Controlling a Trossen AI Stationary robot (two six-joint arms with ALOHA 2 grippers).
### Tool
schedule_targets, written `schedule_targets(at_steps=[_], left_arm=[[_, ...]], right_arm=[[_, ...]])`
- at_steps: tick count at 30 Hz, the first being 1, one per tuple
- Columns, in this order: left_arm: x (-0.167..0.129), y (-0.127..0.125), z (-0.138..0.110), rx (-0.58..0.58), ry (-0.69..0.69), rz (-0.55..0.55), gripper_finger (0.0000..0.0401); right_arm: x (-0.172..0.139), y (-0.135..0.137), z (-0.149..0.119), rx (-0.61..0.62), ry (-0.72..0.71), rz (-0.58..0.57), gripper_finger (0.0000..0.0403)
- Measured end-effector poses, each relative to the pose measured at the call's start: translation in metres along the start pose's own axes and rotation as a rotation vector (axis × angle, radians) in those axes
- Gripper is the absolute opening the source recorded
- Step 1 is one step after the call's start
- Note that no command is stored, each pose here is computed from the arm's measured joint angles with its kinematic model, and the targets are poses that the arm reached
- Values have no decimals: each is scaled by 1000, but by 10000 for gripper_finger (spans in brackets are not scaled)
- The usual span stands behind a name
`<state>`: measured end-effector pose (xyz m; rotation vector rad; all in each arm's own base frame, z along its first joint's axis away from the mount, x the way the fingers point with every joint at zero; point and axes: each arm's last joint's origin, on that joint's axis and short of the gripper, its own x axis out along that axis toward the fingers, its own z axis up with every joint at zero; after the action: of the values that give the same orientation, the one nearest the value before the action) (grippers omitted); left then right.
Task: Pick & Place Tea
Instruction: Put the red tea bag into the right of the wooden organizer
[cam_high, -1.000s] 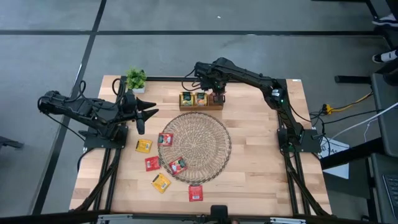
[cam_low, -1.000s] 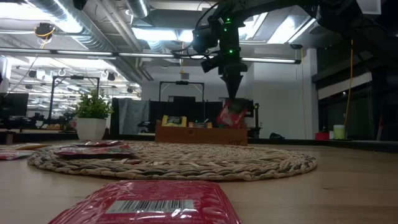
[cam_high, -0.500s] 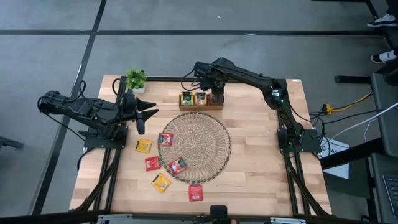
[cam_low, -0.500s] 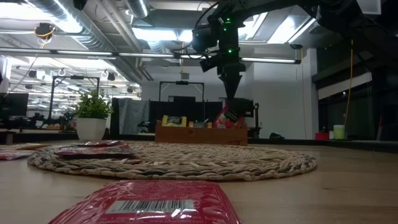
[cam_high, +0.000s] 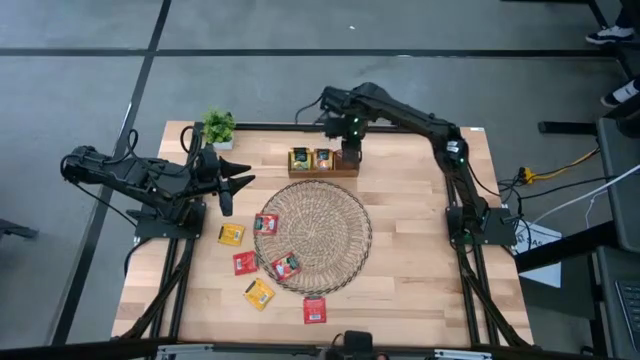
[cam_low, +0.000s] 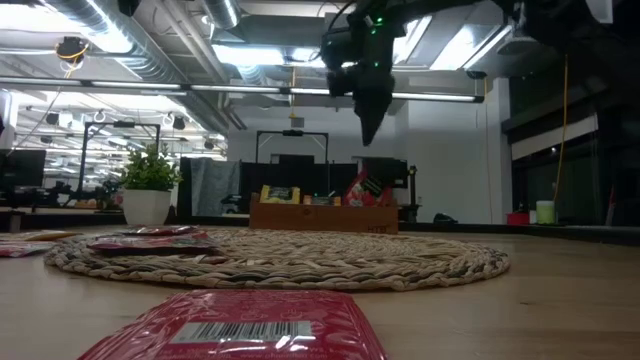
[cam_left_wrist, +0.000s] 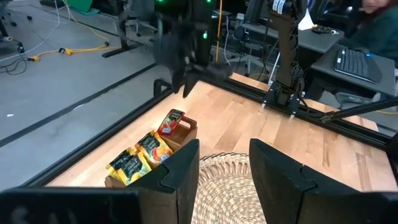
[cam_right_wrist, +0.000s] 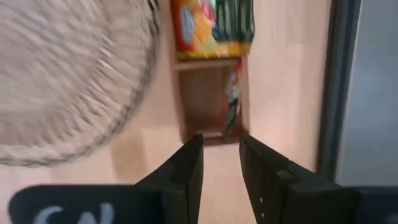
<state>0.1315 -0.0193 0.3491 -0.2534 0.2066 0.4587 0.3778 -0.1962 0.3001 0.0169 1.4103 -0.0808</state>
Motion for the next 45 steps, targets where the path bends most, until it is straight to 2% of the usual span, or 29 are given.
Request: schedule_targets(at_steps=[5, 8, 13, 25, 33, 39, 45], left_arm=[[0, 0, 0, -3, 0, 0, 136], [0, 0, 0, -7, 0, 0, 136], [0, 0, 0, -22, 1, -2, 136], [0, 0, 0, -30, -6, 12, 136], [0, 3, 1, -30, -44, 94, 136], [0, 4, 2, -13, -58, 126, 136], [0, 4, 2, -12, -63, 138, 136]], right_arm=[[-23, -9, -5, 47, -168, 89, 106], [-26, -12, -7, 53, -186, 103, 106], [-24, -17, -12, 73, -200, 205, 106], [-18, -17, -16, 104, -169, 224, 106], [-36, -7, -11, 122, -261, 183, 105], [-51, 8, -5, 114, -321, 119, 84], [-52, 21, 1, 110, -327, 138, 58]])
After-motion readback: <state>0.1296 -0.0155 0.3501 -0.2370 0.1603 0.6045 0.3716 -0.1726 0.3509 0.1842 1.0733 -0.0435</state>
